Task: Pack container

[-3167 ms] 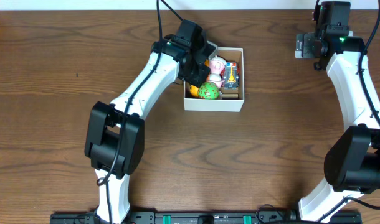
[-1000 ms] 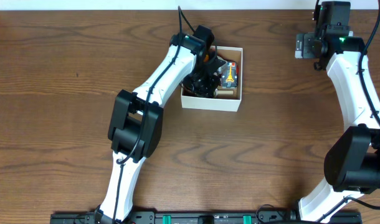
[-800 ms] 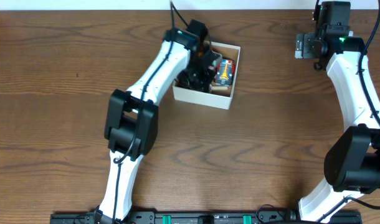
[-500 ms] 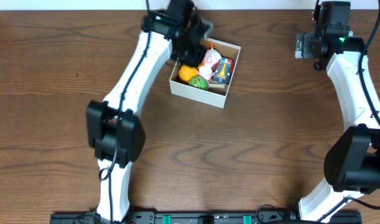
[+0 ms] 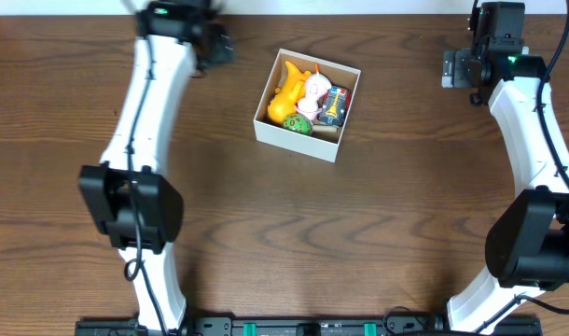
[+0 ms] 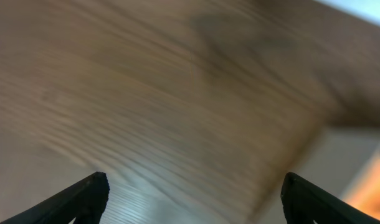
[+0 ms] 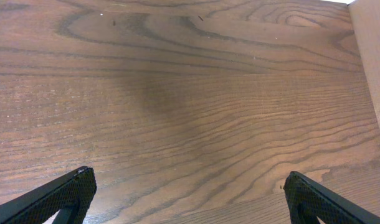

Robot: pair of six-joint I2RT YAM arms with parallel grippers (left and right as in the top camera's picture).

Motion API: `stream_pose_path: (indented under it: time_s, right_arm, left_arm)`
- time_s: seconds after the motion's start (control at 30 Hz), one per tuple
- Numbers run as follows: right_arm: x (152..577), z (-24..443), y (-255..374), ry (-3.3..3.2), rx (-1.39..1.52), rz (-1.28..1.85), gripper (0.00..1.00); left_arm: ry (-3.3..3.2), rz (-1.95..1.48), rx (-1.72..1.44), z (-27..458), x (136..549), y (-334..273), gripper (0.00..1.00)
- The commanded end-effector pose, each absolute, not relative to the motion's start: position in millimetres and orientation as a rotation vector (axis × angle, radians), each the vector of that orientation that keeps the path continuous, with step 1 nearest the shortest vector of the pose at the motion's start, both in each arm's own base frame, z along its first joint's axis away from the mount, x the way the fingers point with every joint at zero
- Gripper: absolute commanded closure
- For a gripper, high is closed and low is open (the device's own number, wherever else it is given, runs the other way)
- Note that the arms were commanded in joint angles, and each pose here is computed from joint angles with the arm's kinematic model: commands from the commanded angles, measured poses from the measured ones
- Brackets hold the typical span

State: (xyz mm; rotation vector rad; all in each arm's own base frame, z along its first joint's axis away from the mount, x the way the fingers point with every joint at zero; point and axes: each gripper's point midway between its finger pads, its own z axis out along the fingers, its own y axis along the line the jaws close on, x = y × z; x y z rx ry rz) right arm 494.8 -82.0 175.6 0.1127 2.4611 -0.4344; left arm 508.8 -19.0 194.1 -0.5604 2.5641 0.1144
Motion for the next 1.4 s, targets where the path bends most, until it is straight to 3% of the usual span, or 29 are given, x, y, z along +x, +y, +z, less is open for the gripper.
stream_pose_path:
  time_s: [0.0,0.17,0.57,0.6,0.63,0.67,0.7,1.1,1.37]
  right_arm:
    - [497,181,-84,2.446,0.135,-0.433,0.01]
    - [497,181,-84,2.446,0.134,-0.432,0.01]
    - [497,181,-84,2.446,0.135,-0.432,0.01]
    - [497,181,-84,2.446,0.135,-0.433,0.01]
    - [497,181,-84,2.446,0.135,-0.432,0.01]
    - [497,181,-84,2.446,0.135,-0.432,0.01]
    - [497,181,-84,2.446,0.134,-0.432,0.01]
    - [497,181,-84,2.446,0.134,-0.433,0.01]
    - [497,181,-84,2.446,0.135,-0.432,0.01]
  left_arm:
    - [2.491,0.201,-0.766,193,508,23,0.08]
    - [2.466,0.228,-0.855,193,505,60,0.02]
    - [2.444,0.255,-0.944,190,500,96,0.01]
    - [2.447,0.256,-0.944,188,501,96,0.08]
    - [2.450,0.257,-0.945,187,501,96,0.34]
    - [2.458,0.252,-0.945,184,501,94,0.76]
    - [2.478,0.231,-0.941,179,501,90,0.94]
    - [2.821,0.130,-0.829,79,490,14,0.94]
    - [2.854,-0.149,-0.663,69,507,-64,0.94]
